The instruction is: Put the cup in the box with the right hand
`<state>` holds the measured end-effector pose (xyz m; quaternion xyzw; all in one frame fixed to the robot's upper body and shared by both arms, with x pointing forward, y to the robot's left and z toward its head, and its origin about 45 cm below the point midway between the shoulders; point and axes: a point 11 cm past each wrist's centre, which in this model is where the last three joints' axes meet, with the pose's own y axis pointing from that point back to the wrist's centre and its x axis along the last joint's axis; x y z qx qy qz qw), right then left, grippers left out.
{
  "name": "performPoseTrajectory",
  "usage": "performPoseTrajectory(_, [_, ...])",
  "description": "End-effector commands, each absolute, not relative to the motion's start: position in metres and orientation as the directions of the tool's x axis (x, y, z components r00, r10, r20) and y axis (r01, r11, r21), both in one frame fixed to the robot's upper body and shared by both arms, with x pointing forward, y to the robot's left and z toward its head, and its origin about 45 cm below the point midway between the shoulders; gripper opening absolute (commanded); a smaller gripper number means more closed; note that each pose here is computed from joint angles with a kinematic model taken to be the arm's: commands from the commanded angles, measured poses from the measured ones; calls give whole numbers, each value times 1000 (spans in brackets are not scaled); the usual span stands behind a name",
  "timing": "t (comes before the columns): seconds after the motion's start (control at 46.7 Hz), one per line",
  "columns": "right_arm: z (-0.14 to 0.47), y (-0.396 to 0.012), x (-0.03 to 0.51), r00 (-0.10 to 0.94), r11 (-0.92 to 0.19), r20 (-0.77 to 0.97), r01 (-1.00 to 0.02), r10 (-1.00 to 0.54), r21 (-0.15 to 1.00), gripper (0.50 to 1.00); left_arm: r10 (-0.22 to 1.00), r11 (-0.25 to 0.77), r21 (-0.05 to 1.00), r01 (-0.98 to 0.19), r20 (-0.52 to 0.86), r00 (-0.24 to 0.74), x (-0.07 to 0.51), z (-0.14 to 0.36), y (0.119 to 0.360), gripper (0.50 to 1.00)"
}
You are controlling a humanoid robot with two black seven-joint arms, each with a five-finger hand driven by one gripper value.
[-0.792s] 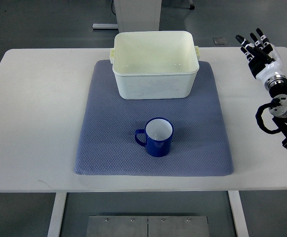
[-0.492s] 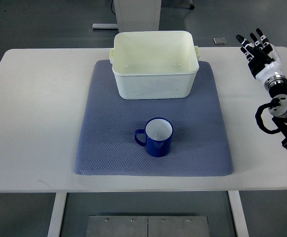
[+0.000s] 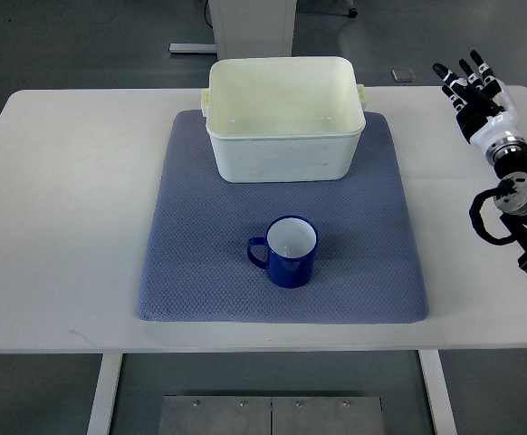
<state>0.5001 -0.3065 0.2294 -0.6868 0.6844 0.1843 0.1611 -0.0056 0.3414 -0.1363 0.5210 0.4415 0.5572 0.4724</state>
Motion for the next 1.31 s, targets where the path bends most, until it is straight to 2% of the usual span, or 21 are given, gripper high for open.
performPoseTrajectory(0.0, [229, -306, 500, -6, -9, -474, -999, -881, 31, 1000, 986, -164, 984, -67, 164, -12, -6, -136, 342, 1000])
performPoseTrajectory(1.284, [227, -326, 497, -45, 28, -455, -999, -889, 43, 1000, 986, -164, 984, -67, 164, -12, -6, -136, 342, 1000])
